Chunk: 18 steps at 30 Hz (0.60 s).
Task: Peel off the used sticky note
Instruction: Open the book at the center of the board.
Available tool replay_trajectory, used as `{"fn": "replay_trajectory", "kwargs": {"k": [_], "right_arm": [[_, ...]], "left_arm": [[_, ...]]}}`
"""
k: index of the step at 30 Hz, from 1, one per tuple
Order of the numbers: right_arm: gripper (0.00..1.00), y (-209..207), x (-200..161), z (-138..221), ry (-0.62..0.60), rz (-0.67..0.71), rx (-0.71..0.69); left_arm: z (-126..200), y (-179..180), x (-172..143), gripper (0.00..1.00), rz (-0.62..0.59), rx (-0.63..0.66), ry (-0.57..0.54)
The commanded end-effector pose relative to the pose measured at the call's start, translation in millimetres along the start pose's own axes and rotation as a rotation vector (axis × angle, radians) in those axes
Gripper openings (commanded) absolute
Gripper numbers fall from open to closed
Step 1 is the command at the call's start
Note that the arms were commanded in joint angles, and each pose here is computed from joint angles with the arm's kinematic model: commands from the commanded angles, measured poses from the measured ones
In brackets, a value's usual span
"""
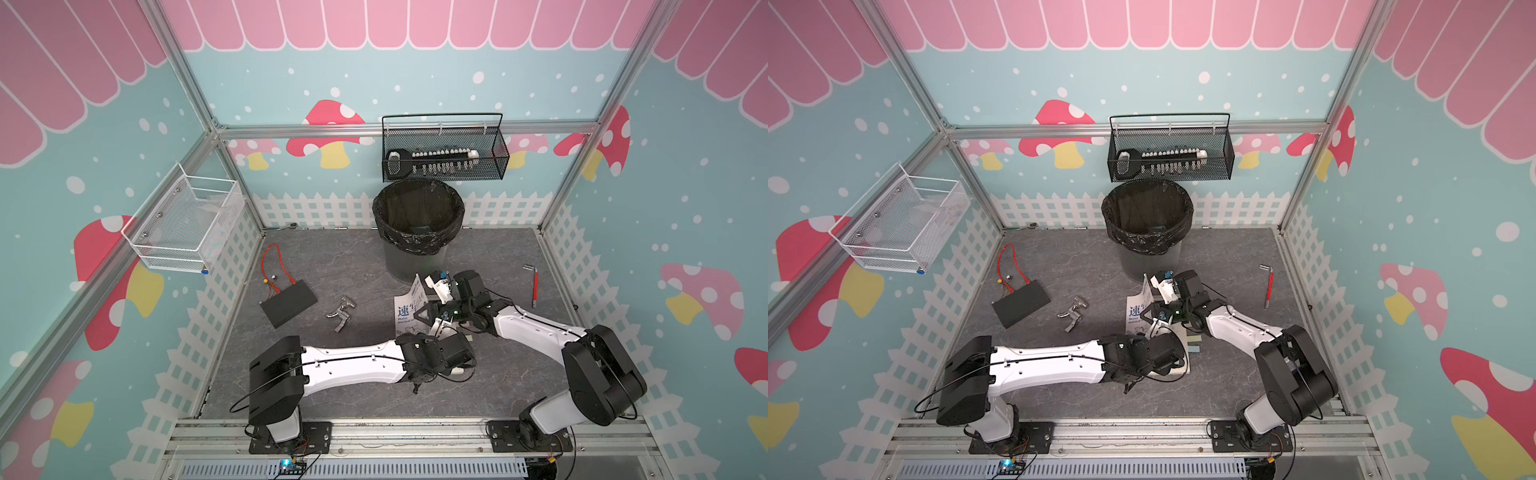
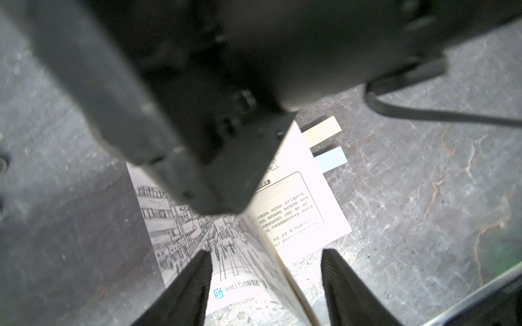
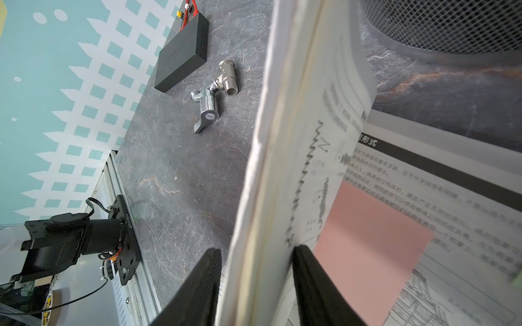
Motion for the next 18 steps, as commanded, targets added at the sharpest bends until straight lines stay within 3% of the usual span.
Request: {"fn": "replay_trajectory", "kwargs": {"k": [1,6,12,15,18], "right_arm": [[0.46,5,5,-4,-0.01,0.033,0.018],[0.46,4,5,-4,-0.008,0.034,0.017],[0.51,5,9,-1,-0.029,0.03,-0.008],[0.63,6,17,7,-0.077,0.028,-0.056],[0.81,12,27,20,-0.143,0.025,-0.094]], "left_arm": [[-2,3,1,0.37,0.018,0.061,-0.006],[-7,1,-1,0.0,0.016,0.08,-0.003],[-4,9,-3,0.0,0.03,0.111,-0.018],[2,17,-4,0.0,0.049,0.126,-0.034],[8,25,-6,0.0,0.07,0.137,-0.049]]}}
Point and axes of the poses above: each gripper's point midway between its finger pads, its own z axis back along the fingers, its own y axis along the line the jaws close on, x = y × z, the point moved 7 cm from there along z, back along the fingers, and after that the axes turned 7 degrees about -z, right-handed, at the moved point
